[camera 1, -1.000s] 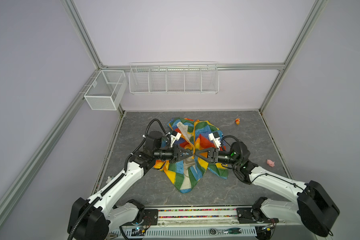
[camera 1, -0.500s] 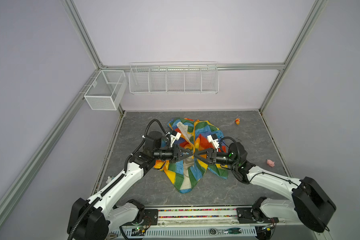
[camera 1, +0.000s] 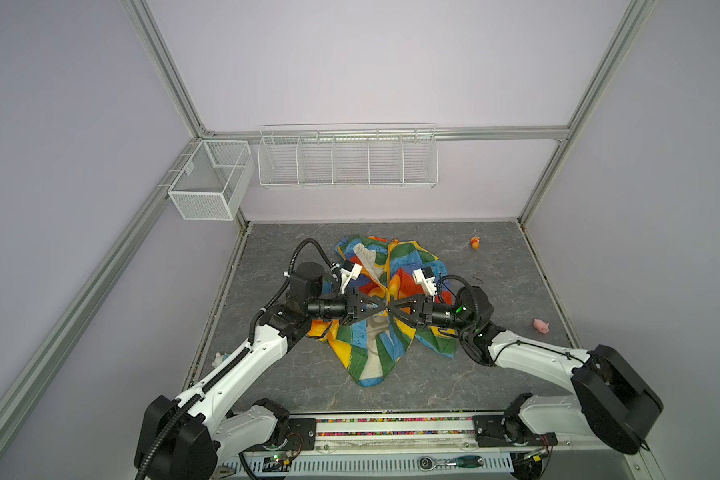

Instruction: Zip up the jacket

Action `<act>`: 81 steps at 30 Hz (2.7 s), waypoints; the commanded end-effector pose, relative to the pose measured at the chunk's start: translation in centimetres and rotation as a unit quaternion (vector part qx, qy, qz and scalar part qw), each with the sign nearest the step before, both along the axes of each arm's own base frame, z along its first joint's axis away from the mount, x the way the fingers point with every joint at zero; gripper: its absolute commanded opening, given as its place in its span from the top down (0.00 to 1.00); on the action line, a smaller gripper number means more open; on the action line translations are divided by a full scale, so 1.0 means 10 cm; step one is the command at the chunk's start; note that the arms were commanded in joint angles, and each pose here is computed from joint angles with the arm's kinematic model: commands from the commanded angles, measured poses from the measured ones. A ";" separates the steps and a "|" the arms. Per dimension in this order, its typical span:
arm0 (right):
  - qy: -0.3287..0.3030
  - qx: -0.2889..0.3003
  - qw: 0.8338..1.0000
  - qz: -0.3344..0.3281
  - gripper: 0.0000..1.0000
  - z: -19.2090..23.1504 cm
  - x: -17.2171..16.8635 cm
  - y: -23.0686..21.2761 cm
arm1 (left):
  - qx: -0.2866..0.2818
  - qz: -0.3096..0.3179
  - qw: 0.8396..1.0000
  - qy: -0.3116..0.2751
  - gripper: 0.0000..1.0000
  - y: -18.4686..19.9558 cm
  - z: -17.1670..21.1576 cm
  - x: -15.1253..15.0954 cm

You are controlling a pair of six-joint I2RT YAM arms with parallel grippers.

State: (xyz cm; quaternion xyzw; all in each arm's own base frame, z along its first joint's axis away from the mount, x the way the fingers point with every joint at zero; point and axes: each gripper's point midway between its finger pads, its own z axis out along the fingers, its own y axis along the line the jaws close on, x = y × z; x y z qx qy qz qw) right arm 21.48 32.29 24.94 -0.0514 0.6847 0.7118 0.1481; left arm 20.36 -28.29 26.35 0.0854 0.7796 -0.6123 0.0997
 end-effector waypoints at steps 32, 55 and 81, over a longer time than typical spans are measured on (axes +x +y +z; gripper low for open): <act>-0.004 0.006 1.000 0.012 0.64 0.13 -0.15 -0.06 | -0.009 -0.004 1.000 -0.006 1.00 0.01 0.03 -0.02; -0.013 -0.015 1.000 0.014 0.79 0.11 -0.15 -0.01 | -0.008 -0.002 1.000 -0.004 1.00 0.01 0.02 -0.03; -0.050 -0.145 0.986 -0.061 0.94 -0.14 -0.01 -0.20 | -0.004 -0.004 1.000 0.015 1.00 0.05 -0.03 -0.10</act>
